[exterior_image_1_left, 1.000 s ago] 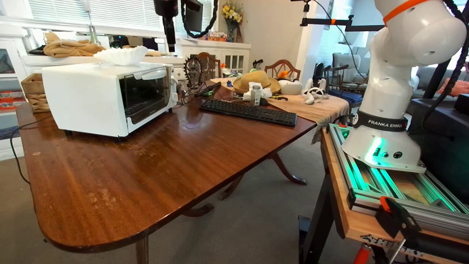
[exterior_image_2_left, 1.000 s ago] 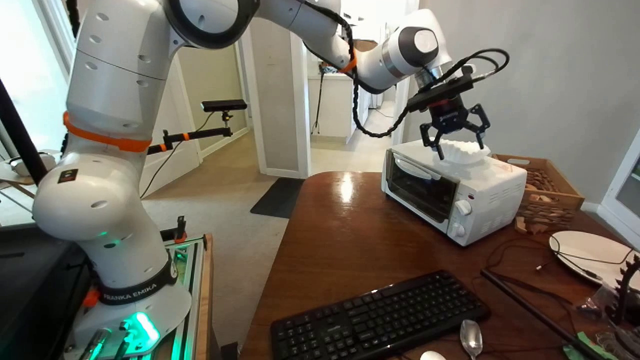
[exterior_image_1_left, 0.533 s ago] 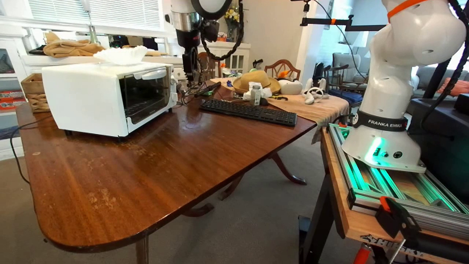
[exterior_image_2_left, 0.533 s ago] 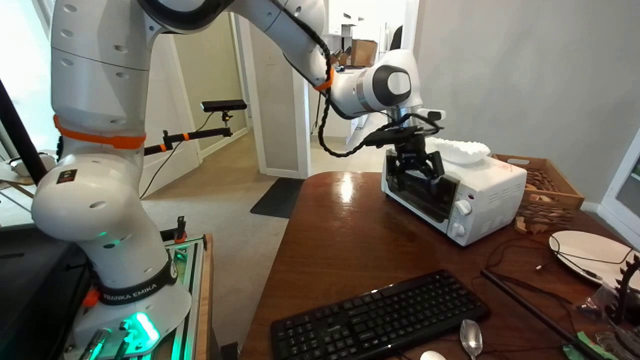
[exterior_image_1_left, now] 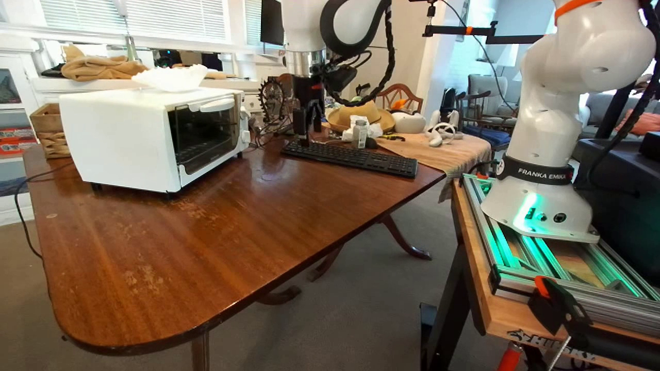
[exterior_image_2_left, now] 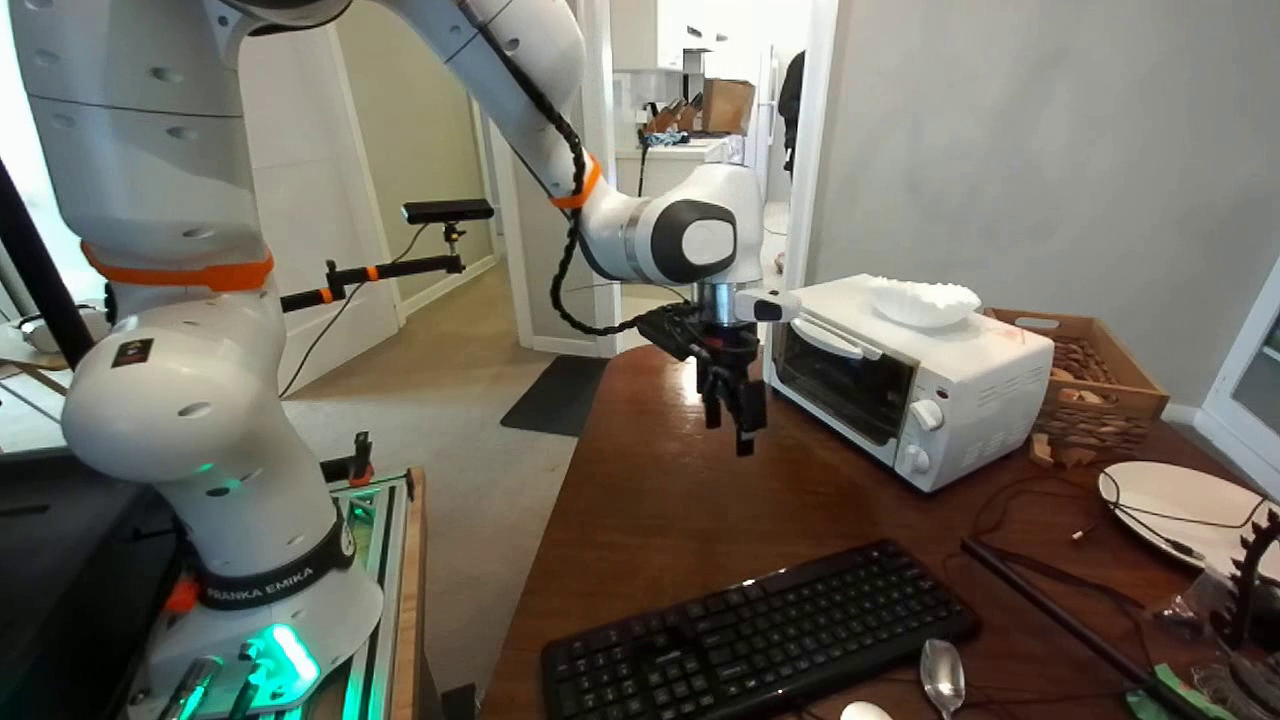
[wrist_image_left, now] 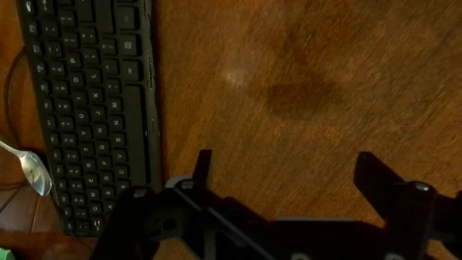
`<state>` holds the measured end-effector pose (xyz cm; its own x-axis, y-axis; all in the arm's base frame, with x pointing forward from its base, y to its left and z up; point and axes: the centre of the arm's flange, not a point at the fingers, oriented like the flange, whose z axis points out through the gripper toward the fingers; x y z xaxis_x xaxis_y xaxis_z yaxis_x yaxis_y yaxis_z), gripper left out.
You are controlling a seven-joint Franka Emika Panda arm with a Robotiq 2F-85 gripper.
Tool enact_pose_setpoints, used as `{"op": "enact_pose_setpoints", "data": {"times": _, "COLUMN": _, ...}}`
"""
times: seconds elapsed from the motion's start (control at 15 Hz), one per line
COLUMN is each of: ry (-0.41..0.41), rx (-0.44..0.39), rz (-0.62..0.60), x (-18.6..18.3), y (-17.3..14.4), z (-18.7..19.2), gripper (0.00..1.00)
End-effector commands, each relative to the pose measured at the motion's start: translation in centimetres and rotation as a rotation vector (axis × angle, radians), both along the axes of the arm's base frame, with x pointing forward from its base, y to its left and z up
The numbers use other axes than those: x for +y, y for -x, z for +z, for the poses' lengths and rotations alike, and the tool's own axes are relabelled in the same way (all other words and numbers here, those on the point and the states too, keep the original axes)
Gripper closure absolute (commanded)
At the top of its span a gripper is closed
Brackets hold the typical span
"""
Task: Put the white paper plate and the glass container on the microwave
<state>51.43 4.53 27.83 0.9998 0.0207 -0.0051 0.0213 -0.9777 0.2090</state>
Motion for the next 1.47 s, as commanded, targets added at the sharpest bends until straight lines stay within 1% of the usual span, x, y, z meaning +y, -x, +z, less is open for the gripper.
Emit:
{"op": "enact_pose_setpoints", "data": {"times": 0.0, "ry": -0.002, "rx": -0.001, "rz": -0.008, "x": -0.1, "y": 0.5, "z": 0.0, "gripper": 0.0}}
{"op": "enact_pose_setpoints", "data": {"times": 0.33, "ry": -0.005, "rx": -0.016, "rz": -0.027, "x": -0.2, "y": 0.7, "z": 0.9, "gripper": 0.0}}
{"op": "enact_pose_setpoints", "data": {"times": 0.4, "ry": -0.019, "rx": -0.009, "rz": -0.068, "x": -1.4, "y": 0.7, "z": 0.8, "gripper": 0.0}}
{"op": "enact_pose_setpoints", "data": {"times": 0.6, "ry": -0.121, "rx": 0.024, "rz": -0.136, "x": -6.2, "y": 1.2, "z": 0.3, "gripper": 0.0}}
{"op": "enact_pose_setpoints", "data": {"times": 0.73, "ry": -0.195, "rx": 0.03, "rz": -0.214, "x": -10.4, "y": 2.1, "z": 0.3, "gripper": 0.0}}
{"op": "enact_pose_setpoints", "data": {"times": 0.93, "ry": -0.281, "rx": 0.028, "rz": -0.348, "x": -16.8, "y": 4.4, "z": 0.1, "gripper": 0.0}}
{"op": "enact_pose_setpoints", "data": {"times": 1.07, "ry": -0.311, "rx": 0.019, "rz": -0.423, "x": -20.4, "y": 6.1, "z": 0.2, "gripper": 0.0}}
{"op": "enact_pose_setpoints", "data": {"times": 1.27, "ry": -0.316, "rx": -0.005, "rz": -0.551, "x": -25.6, "y": 8.9, "z": 1.7, "gripper": 0.0}}
{"op": "enact_pose_setpoints", "data": {"times": 1.4, "ry": -0.299, "rx": 0.028, "rz": -0.629, "x": -27.9, "y": 10.9, "z": 3.1, "gripper": 0.0}}
